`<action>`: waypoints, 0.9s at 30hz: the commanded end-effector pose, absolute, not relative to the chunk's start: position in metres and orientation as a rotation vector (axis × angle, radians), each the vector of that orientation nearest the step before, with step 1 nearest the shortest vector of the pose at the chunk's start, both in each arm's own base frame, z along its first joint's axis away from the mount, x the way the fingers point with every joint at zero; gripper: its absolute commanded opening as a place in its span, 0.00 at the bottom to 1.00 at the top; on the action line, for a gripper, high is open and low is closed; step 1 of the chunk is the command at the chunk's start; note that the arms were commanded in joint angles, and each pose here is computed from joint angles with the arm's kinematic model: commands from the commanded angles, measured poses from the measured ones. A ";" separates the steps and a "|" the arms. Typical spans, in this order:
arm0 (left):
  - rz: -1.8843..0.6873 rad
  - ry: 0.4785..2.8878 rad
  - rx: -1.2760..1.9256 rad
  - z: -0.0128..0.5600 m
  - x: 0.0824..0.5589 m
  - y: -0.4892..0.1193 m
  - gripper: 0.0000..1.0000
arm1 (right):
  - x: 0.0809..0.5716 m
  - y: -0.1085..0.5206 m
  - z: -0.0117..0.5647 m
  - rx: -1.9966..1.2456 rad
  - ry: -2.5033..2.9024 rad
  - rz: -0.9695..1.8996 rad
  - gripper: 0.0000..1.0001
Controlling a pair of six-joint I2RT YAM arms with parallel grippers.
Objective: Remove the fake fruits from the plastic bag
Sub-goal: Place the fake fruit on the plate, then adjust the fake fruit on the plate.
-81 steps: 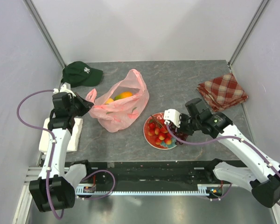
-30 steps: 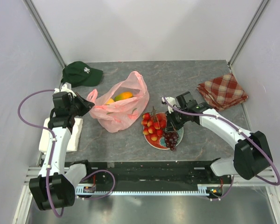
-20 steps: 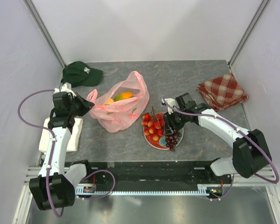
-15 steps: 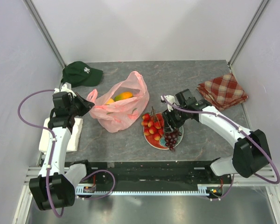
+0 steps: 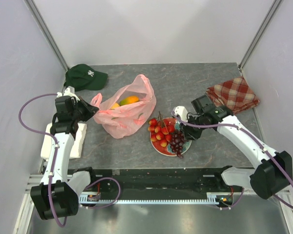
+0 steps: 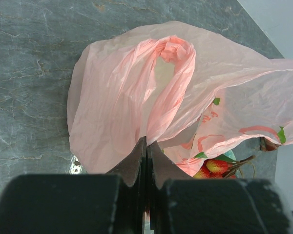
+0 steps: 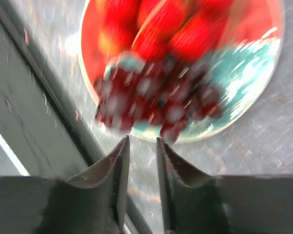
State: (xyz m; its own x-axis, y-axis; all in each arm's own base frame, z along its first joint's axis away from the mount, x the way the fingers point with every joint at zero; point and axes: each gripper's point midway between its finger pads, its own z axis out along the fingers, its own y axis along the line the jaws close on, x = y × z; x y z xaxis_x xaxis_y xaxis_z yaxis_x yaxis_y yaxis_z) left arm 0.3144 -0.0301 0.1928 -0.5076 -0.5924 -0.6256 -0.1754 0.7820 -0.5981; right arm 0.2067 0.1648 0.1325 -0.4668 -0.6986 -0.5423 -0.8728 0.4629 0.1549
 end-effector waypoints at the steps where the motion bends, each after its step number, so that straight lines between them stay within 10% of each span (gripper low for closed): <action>1: -0.609 2.040 -0.529 0.204 0.318 -0.032 0.04 | 0.184 0.147 0.119 -1.612 2.179 0.549 0.17; 27: -0.578 2.012 -0.526 0.211 0.317 -0.023 0.04 | 0.146 0.195 0.050 -2.237 1.739 0.580 0.10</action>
State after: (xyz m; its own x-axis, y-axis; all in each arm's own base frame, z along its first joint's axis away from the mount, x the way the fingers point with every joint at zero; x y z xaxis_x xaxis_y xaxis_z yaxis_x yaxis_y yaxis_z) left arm 0.3145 -0.0229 0.1944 -0.4905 -0.6036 -0.6285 -0.1902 0.7781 -0.5987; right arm 0.1425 0.1746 0.0514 0.1988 -0.8917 -0.4066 -0.9643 -0.2520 0.0811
